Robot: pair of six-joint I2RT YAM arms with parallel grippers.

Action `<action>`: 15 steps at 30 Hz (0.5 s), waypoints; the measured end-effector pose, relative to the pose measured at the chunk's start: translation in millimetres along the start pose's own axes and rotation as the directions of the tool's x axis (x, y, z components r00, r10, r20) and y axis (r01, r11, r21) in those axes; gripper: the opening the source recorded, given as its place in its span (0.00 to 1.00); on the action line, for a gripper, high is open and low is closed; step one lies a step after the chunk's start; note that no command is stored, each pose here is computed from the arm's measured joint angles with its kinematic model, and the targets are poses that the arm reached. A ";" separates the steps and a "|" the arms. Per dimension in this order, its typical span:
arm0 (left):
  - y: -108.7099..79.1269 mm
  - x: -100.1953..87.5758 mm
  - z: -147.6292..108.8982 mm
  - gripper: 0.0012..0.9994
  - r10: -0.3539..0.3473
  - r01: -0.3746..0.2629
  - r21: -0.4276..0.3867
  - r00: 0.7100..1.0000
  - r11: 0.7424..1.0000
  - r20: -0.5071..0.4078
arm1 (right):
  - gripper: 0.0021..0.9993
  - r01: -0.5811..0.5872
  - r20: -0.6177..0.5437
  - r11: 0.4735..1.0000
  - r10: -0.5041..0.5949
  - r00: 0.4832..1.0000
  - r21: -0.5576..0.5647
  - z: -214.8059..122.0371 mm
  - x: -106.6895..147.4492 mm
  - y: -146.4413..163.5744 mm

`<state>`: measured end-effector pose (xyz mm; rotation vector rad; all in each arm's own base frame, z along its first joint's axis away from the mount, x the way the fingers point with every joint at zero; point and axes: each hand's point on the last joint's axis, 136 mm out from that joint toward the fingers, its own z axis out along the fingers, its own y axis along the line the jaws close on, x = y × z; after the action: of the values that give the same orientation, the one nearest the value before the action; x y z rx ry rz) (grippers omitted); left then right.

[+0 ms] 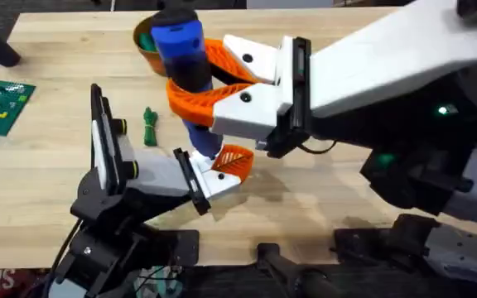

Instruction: Pick up the gripper from the table and insert it into the empty holder that is missing its gripper. Then pick up a screw, insert it into the mounting hole, and use the screwdriver to tighten it. Finally, clean up the table by picking up the vegetable and placing it into the bucket.

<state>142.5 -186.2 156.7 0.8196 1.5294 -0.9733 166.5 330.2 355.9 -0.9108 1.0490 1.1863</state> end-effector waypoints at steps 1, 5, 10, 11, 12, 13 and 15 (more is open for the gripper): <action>0.0 0.0 0.0 0.01 0.000 0.000 0.000 1.000 1.000 0.000 | 0.05 0.000 0.000 1.000 0.000 1.000 0.001 -0.2 0.2 -0.5; 0.0 0.0 0.0 0.01 0.000 0.000 0.000 1.000 1.000 0.000 | 0.05 0.002 -0.001 1.000 -0.002 1.000 0.008 -1.0 0.1 -3.1; 0.0 0.0 0.0 0.01 0.000 0.000 0.000 1.000 1.000 0.000 | 0.05 0.003 -0.001 1.000 -0.003 1.000 0.013 -1.6 0.0 -4.8; 0.0 0.0 0.0 0.01 0.000 0.000 0.000 1.000 1.000 0.000 | 0.05 0.003 -0.001 1.000 -0.003 1.000 0.013 -1.6 0.0 -4.8; 0.0 0.0 0.0 0.01 0.000 0.000 0.000 1.000 1.000 0.000 | 0.05 0.003 -0.001 1.000 -0.003 1.000 0.013 -1.6 0.0 -4.8; 0.0 0.0 0.0 0.01 0.000 0.000 0.000 1.000 1.000 0.000 | 0.05 0.003 -0.001 1.000 -0.003 1.000 0.013 -1.6 0.0 -4.8; 0.0 0.0 0.0 0.01 0.000 0.000 0.000 1.000 1.000 0.000 | 0.05 -0.004 -0.001 1.000 0.004 1.000 0.013 -1.6 0.0 -4.8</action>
<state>142.5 -186.2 156.7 0.8196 1.5294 -0.9733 171.0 328.0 355.5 -0.8996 1.0592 1.1812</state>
